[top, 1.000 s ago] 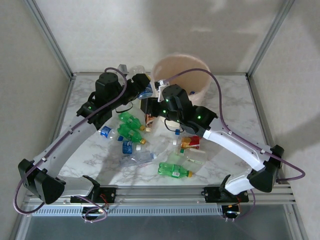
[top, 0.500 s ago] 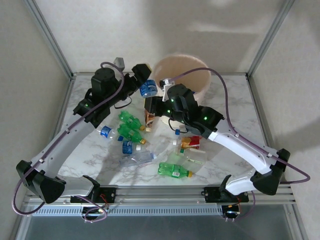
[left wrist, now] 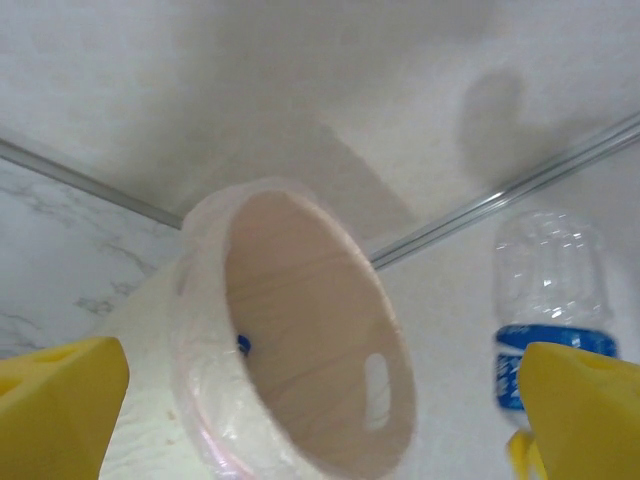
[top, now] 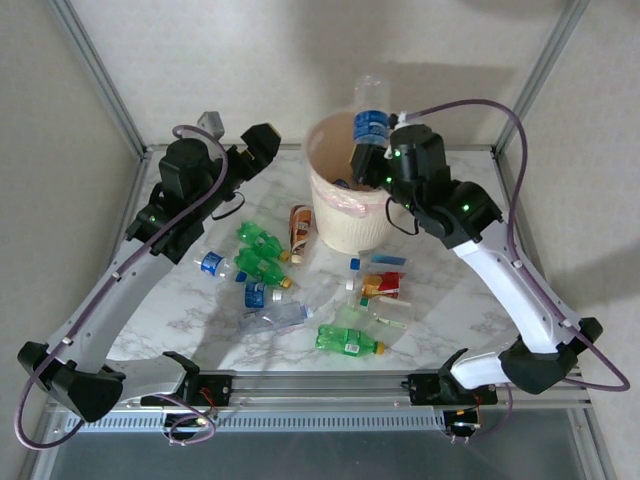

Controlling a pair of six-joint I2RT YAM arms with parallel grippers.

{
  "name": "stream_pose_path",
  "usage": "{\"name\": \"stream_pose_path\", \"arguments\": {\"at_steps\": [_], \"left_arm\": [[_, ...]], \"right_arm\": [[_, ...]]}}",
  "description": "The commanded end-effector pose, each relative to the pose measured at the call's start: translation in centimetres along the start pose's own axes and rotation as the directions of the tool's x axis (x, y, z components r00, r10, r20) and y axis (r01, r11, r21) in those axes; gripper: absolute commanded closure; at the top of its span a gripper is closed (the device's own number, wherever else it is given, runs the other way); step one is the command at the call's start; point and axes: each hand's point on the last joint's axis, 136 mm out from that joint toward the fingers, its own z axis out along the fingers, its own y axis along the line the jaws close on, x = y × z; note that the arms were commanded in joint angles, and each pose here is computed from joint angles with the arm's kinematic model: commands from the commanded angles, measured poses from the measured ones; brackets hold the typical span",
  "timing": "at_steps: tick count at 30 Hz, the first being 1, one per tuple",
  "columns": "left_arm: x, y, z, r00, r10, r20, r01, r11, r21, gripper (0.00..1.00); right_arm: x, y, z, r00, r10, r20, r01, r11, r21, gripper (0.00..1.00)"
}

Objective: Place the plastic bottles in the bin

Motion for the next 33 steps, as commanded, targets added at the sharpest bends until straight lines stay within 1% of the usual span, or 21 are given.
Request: {"name": "stream_pose_path", "arguments": {"at_steps": [1,8,14,18,19,20,21,22,24,25,28,33], "left_arm": [[1.2,2.6,0.0,0.999,0.029,-0.025,-0.03,0.997,-0.071,0.01],[3.2,5.5,0.5,0.998,0.026,-0.065,-0.034,0.99,-0.134,0.01],[4.1,7.2,0.8,0.996,0.029,-0.08,-0.042,0.984,-0.174,0.02],[4.4,8.5,0.9,0.996,0.022,-0.084,-0.04,0.977,-0.21,0.04],[4.5,8.9,0.9,0.996,0.021,-0.084,-0.04,0.974,-0.223,0.04],[4.5,9.2,0.8,0.996,0.018,-0.084,-0.037,0.972,-0.233,0.04],[4.6,9.6,0.9,0.996,0.015,-0.085,-0.035,0.969,-0.243,0.04],[4.6,9.8,0.8,0.996,0.013,-0.087,-0.034,0.968,-0.249,0.04],[4.6,10.2,0.8,0.996,0.009,-0.088,-0.032,0.966,-0.257,0.04],[4.6,10.3,0.7,0.996,0.009,-0.087,-0.031,0.965,-0.26,0.04],[4.6,10.7,0.6,0.996,0.004,-0.086,-0.027,0.963,-0.27,0.05],[4.5,12.0,0.4,0.996,-0.014,-0.085,-0.013,0.951,-0.31,0.09]], "right_arm": [[-0.6,-2.7,0.7,1.0,-0.026,-0.009,0.027,0.995,0.099,0.85],[0.2,-5.3,4.2,0.998,-0.045,-0.053,0.054,0.98,0.19,0.85],[1.1,-6.8,6.0,0.994,-0.07,-0.084,0.089,0.966,0.243,0.8],[1.7,-8.2,6.7,0.992,-0.072,-0.104,0.099,0.953,0.287,0.72],[1.8,-8.4,6.9,0.991,-0.072,-0.109,0.102,0.95,0.294,0.69],[1.9,-8.6,7.0,0.991,-0.073,-0.114,0.105,0.948,0.301,0.63],[2.0,-8.8,7.0,0.991,-0.073,-0.116,0.106,0.945,0.309,0.52],[2.0,-8.9,7.0,0.99,-0.074,-0.118,0.107,0.944,0.312,0.44],[1.9,-8.9,6.8,0.991,-0.073,-0.112,0.106,0.943,0.315,0.37],[1.7,-8.9,6.6,0.991,-0.074,-0.107,0.105,0.943,0.316,0.34],[1.2,-8.7,6.1,0.993,-0.073,-0.093,0.098,0.945,0.311,0.32],[0.3,-8.0,4.7,0.996,-0.06,-0.063,0.075,0.959,0.275,0.3]]}}
